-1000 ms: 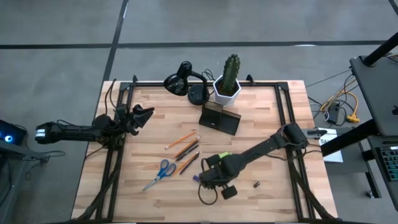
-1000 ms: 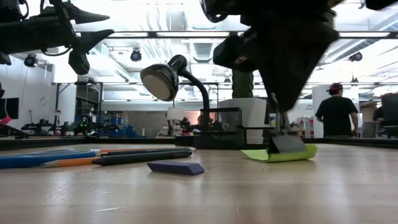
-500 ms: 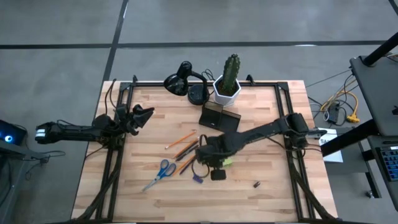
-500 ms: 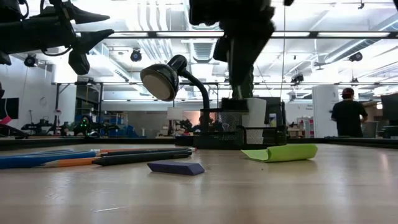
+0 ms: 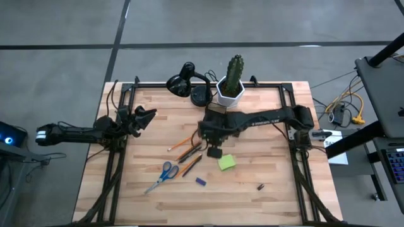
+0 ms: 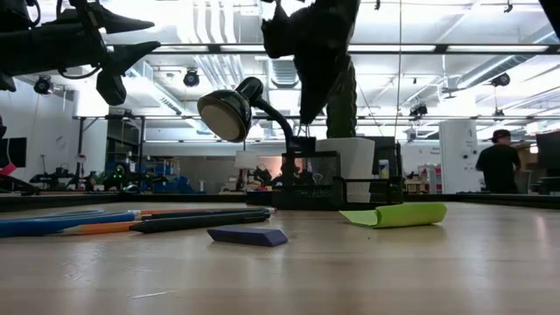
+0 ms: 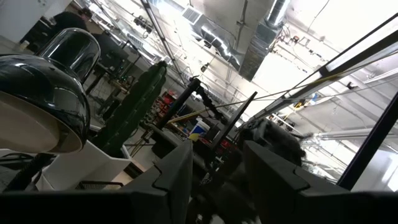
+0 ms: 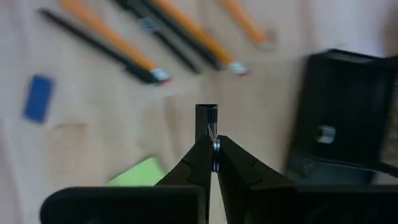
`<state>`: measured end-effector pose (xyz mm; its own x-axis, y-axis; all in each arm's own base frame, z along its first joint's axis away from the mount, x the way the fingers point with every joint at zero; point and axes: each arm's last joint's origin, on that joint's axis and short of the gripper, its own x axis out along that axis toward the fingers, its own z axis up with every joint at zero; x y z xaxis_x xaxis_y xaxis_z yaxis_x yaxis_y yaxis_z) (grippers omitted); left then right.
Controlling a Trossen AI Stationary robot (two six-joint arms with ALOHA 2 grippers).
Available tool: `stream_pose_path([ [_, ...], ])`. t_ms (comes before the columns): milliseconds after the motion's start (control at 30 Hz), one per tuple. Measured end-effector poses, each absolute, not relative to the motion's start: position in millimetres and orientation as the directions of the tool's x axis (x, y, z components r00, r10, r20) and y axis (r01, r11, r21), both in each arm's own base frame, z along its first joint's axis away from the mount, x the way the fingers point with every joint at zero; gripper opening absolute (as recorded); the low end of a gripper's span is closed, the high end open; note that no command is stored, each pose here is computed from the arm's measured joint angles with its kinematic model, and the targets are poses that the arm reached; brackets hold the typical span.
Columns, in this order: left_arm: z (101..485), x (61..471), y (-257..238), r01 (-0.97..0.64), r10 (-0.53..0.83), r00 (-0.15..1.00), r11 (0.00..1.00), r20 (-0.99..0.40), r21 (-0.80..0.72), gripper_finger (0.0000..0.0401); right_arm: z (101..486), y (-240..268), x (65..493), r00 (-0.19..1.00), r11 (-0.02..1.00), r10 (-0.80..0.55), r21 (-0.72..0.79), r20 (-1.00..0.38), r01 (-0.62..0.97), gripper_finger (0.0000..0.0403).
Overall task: Pick and place office supplies into organizer
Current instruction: Put the left black binder clip into the black desk organizer
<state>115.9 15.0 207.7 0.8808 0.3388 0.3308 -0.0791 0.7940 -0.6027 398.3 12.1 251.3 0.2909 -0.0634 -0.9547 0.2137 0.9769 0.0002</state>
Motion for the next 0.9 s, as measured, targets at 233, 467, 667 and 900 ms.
stream_pose_path([
  [233, 207.7, 115.9, 15.0, -0.079, 0.339, 0.881, 0.794, 0.331, -0.603, 0.0128, 252.9, -26.4, 396.8, 0.283, 0.948, -0.138, -0.044, -0.949, 0.315, 0.0008],
  [467, 207.9, 115.7, 15.0, -0.078, 0.339, 0.88, 0.794, 0.332, -0.603, 0.0128, 251.9, -54.9, 393.0, 0.255, 0.913, -0.22, -0.107, -0.941, 0.394, 0.0008],
  [667, 207.9, 115.7, 15.0, -0.078, 0.339, 0.88, 0.794, 0.332, -0.603, 0.0128, 238.4, -64.6, 387.9, 0.213, 0.896, -0.251, -0.143, -0.944, 0.42, 0.0008],
  [900, 207.9, 115.7, 15.0, -0.078, 0.339, 0.88, 0.794, 0.332, -0.603, 0.0128, 225.3, -65.4, 386.7, 0.209, 0.886, -0.286, -0.175, -0.935, 0.43, 0.0008],
])
